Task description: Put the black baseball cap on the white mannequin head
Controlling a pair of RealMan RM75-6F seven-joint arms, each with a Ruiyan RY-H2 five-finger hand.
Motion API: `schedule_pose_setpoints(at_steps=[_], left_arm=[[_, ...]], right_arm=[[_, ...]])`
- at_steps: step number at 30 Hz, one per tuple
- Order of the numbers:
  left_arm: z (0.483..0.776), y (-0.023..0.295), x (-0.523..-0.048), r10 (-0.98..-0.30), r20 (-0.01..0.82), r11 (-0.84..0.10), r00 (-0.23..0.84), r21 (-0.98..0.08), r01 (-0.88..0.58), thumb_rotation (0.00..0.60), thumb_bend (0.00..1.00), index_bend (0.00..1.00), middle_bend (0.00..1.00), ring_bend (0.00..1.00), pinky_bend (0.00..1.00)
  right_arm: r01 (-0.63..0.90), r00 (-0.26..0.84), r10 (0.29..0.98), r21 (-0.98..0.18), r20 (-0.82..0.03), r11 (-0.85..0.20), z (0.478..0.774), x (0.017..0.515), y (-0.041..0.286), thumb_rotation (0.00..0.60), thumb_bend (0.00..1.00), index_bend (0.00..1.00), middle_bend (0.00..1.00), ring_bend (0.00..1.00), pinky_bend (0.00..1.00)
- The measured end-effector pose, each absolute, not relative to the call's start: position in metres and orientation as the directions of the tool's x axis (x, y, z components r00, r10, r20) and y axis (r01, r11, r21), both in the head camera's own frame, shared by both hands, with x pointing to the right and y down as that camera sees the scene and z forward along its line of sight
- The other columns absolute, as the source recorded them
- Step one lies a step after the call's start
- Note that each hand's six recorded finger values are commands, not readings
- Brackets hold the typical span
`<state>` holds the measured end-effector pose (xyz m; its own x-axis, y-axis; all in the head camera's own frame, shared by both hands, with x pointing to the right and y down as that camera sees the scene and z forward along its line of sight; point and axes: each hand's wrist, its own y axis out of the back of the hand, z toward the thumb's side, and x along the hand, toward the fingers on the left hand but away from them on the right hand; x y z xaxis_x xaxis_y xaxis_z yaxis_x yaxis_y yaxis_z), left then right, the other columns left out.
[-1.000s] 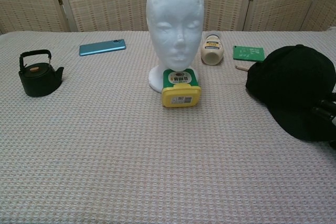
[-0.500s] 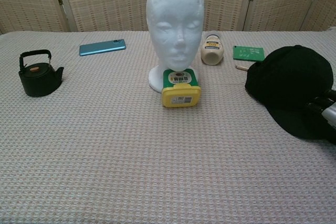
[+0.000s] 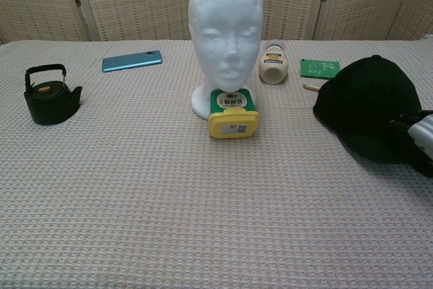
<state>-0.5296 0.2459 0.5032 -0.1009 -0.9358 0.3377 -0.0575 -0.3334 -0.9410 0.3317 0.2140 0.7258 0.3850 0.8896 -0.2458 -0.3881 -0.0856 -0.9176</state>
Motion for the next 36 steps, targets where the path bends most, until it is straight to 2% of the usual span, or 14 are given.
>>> schedule_pose_setpoints(at_steps=[3,10,15,20,28,36], left_arm=[[0.502,0.247,-0.53,-0.939,0.329,-0.324,-0.1,-0.944,-0.058,0.6,0.25,0.07,0.0,0.0,0.16],[0.499,0.249,-0.531,-0.942,0.318,-0.313,-0.107,-0.948,-0.059,0.6,0.25,0.06,0.0,0.0,0.16],[0.498,0.25,-0.532,-0.943,0.315,-0.31,-0.108,-0.949,-0.061,0.6,0.25,0.05,0.0,0.0,0.16],[0.498,0.251,-0.531,-0.943,0.315,-0.31,-0.106,-0.949,-0.061,0.6,0.25,0.05,0.0,0.0,0.16],[0.497,0.251,-0.531,-0.943,0.314,-0.309,-0.108,-0.949,-0.068,0.6,0.25,0.05,0.0,0.0,0.16],[0.499,0.249,-0.534,-0.939,0.324,-0.317,-0.117,-0.946,-0.072,0.6,0.25,0.05,0.0,0.0,0.16]], right_arm=[[-0.359,0.364,0.906,-0.93,-0.217,-0.079,0.722,0.334,0.206,0.6,0.53,0.68,0.62,0.69,0.87],[-0.34,0.357,0.916,-0.939,-0.182,-0.054,0.717,0.332,0.192,0.6,0.61,0.72,0.65,0.73,0.93],[-0.308,0.351,0.93,-0.951,-0.113,0.0,0.706,0.331,0.18,0.6,0.68,0.74,0.67,0.76,0.96],[-0.296,0.379,0.925,-0.947,0.001,0.122,0.684,0.325,0.163,0.6,0.72,0.76,0.68,0.77,0.97],[-0.288,0.405,0.9,-0.912,0.161,0.293,0.65,0.321,0.132,0.6,0.72,0.78,0.69,0.78,0.97],[-0.278,0.479,0.819,-0.83,0.316,0.484,0.618,0.299,0.111,0.6,0.71,0.78,0.69,0.78,0.97]])
